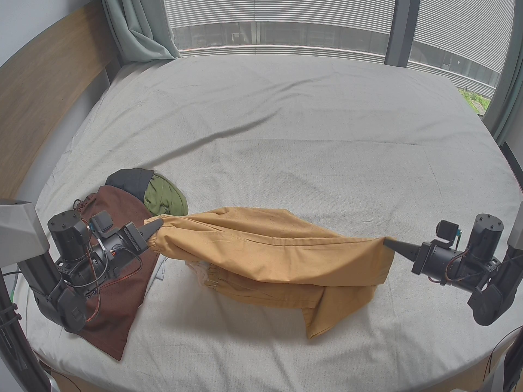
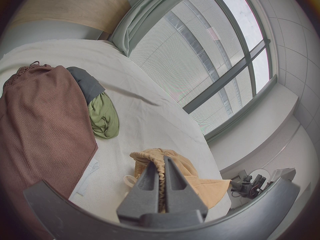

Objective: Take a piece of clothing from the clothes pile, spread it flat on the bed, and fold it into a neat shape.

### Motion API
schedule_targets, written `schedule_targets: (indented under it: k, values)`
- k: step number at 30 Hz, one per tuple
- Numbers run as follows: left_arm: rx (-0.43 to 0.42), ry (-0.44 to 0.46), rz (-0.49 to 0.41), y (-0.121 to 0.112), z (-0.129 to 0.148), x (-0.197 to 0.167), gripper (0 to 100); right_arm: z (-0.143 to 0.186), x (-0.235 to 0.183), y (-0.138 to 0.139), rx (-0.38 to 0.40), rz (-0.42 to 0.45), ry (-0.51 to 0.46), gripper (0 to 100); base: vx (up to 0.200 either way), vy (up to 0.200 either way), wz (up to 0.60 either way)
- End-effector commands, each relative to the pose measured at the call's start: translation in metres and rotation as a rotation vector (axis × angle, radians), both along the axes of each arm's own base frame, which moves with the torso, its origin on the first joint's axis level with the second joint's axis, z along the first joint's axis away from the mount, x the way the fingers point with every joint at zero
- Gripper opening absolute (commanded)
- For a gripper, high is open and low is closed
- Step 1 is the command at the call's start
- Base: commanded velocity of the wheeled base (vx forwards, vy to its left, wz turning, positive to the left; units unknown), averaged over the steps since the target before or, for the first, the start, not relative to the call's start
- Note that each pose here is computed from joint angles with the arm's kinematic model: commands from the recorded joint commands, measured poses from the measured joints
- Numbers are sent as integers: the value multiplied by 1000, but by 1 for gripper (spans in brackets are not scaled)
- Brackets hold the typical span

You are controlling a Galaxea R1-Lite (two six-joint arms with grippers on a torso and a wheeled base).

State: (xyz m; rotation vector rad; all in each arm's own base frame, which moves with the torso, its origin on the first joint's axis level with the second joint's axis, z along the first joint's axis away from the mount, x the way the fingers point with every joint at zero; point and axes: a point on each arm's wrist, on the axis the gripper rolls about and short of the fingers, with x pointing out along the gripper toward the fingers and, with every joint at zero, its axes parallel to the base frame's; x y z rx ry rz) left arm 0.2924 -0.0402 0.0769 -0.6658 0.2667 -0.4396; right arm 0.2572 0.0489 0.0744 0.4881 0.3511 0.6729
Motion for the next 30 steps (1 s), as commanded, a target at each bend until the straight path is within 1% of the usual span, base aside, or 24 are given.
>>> schedule_targets:
  k: [1,5,7,8,9,12,17,23,30]
  values:
    - [0,6,1,0,-1,-1,0,33,-1,-2,48,-10,-118,0,0,0,0]
    - [3,6,-1,0,-2,-1,0,38,-1,-2,66,-13,-123,0,0,0,0]
    - [5,10,-5,-2,-3,1,0,26,0,-3,59,-19,-73,0,0,0,0]
    - [5,10,-7,-2,-4,1,0,25,1,-3,58,-20,-69,0,0,0,0]
    - [7,25,-10,-3,-8,1,0,3,6,-6,41,-37,9,0,0,0,0]
    - [11,42,-10,-5,-14,4,0,-22,15,-10,14,-53,82,0,0,0,0]
    - [12,47,-10,-6,-17,6,0,-42,19,-10,-19,-47,132,0,0,0,0]
    - [11,44,-12,-6,-16,6,0,-54,17,-9,-25,-39,180,0,0,0,0]
    - [12,44,-10,-6,-16,6,0,-68,15,-5,-29,-11,239,0,0,0,0]
